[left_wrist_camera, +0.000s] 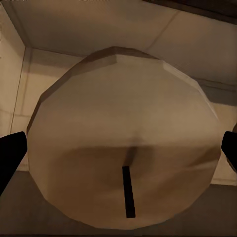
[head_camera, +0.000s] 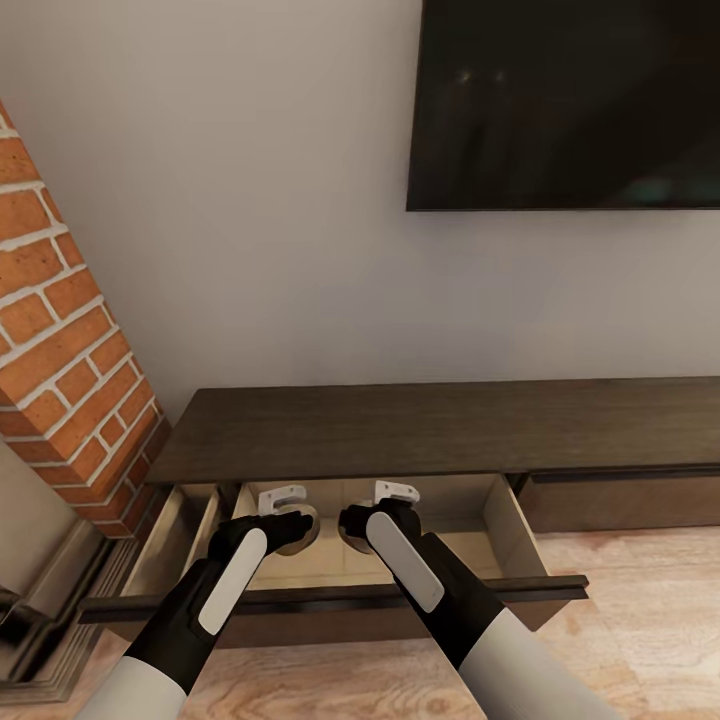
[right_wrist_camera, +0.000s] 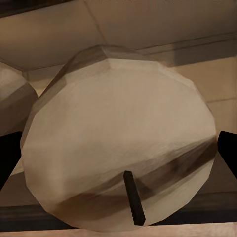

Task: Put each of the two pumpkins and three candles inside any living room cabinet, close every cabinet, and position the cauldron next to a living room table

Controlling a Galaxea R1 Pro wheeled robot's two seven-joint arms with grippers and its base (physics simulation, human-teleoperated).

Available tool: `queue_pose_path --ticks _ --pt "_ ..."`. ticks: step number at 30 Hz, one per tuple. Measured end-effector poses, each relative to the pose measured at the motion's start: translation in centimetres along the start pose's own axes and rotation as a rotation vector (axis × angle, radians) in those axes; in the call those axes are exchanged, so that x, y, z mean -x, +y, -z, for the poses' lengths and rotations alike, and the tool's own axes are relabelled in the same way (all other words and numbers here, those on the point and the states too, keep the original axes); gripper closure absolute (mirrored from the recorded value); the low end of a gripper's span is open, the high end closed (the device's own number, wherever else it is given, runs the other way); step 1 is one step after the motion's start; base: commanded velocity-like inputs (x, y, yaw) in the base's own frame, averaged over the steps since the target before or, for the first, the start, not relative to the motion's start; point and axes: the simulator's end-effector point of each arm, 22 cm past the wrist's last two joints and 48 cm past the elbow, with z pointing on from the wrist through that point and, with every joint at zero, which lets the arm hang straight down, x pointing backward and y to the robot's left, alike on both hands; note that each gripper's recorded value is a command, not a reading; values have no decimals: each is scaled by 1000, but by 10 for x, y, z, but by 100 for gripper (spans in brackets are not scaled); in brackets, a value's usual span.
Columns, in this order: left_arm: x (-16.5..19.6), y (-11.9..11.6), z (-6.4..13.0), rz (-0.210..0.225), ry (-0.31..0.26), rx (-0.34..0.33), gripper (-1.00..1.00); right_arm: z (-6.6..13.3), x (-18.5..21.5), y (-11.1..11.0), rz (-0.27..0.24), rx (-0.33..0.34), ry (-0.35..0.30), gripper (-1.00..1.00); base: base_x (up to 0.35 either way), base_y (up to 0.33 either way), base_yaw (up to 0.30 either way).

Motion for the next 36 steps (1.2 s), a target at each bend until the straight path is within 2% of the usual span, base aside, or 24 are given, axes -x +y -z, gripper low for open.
queue_pose_path --ticks 3,20,26,36 --pt "0 0 0 -1 0 2 100 0 0 0 0 0 0 100 1 0 0" --pt "-25 9 -26 0 -1 2 100 -27 -23 -6 -2 2 -4 100 0 0 0" --pt "-35 12 -35 0 0 3 100 -37 -28 -8 -22 4 -21 100 0 0 0" --pt "-34 12 -35 0 -2 2 100 -35 -24 -6 -27 10 -33 100 0 0 0"
